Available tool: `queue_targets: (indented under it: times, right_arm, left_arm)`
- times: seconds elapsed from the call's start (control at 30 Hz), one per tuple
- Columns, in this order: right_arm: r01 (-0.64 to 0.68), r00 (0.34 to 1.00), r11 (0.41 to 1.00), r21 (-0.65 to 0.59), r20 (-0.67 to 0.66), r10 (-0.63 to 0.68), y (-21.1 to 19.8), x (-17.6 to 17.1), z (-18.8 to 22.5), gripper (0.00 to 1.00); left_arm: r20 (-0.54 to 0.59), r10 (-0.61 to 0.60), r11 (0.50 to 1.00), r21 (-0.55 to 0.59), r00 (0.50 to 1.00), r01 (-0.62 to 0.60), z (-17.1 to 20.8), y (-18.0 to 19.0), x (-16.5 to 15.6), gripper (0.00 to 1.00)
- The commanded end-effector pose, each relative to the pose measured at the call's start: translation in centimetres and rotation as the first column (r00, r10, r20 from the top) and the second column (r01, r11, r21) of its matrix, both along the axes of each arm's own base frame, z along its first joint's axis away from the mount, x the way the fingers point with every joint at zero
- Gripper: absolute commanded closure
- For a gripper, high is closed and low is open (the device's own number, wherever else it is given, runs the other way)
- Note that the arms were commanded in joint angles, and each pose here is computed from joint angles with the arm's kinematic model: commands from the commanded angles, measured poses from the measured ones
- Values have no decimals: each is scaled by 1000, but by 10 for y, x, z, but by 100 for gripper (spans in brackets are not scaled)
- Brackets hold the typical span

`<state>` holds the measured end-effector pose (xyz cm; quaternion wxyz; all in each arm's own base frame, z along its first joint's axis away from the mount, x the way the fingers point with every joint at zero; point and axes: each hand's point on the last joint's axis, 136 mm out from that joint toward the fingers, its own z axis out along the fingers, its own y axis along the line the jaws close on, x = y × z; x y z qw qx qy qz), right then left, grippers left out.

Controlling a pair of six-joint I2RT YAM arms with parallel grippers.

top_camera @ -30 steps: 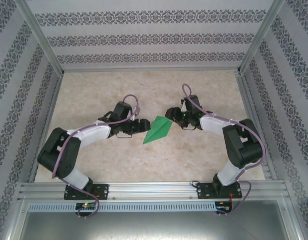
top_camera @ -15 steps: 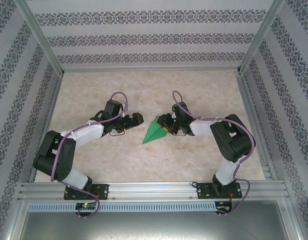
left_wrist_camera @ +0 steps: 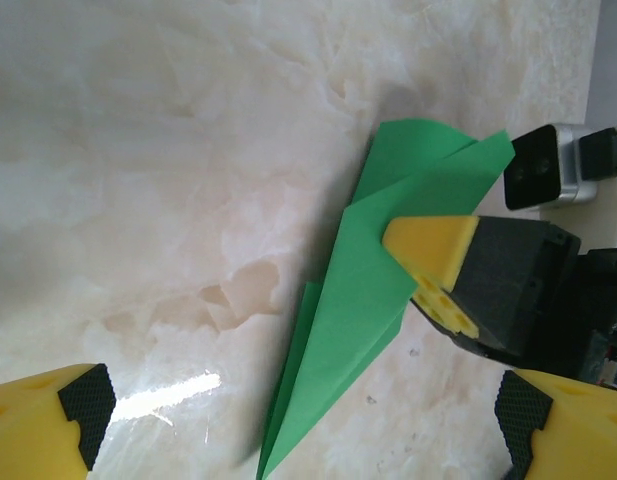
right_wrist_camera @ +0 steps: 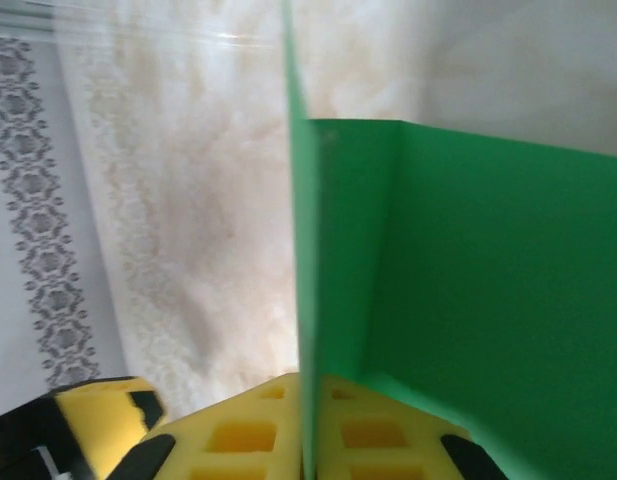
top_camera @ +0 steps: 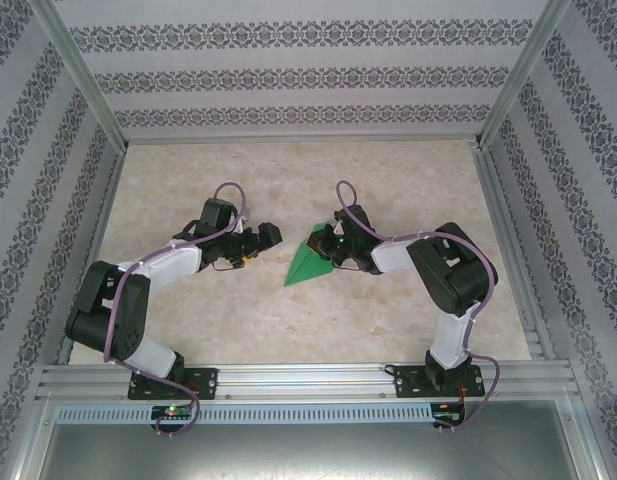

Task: Fold a paper plane with a square sheet of paper (pick it up from the middle)
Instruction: Pick up the paper from the center of the table, then turn over the paper at the center of the table.

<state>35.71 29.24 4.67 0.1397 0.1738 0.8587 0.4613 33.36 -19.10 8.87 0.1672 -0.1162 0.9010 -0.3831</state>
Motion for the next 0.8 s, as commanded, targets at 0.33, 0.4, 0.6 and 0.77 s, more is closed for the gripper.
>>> queue_targets:
  times: [0.33, 0.4, 0.6, 0.77]
  right_arm:
    - [-260, 944, 910, 324, 284, 168, 35, 14, 137, 91]
    - [-266, 944, 896, 354, 283, 169, 37, 15, 143, 91]
    - [-296, 940, 871, 392, 280, 194, 48, 13, 150, 90]
    - [-306, 942, 868, 390, 257, 216, 50, 9, 143, 90]
  left_arm:
    - [40, -126, 900, -416, 991, 131, 63, -32, -3, 0]
    - [39, -128, 887, -442, 991, 132, 67, -34, -1, 0]
    - [76, -136, 862, -483, 988, 156, 80, -39, 3, 9]
    - [128, -141, 855, -484, 982, 186, 90, -40, 7, 37]
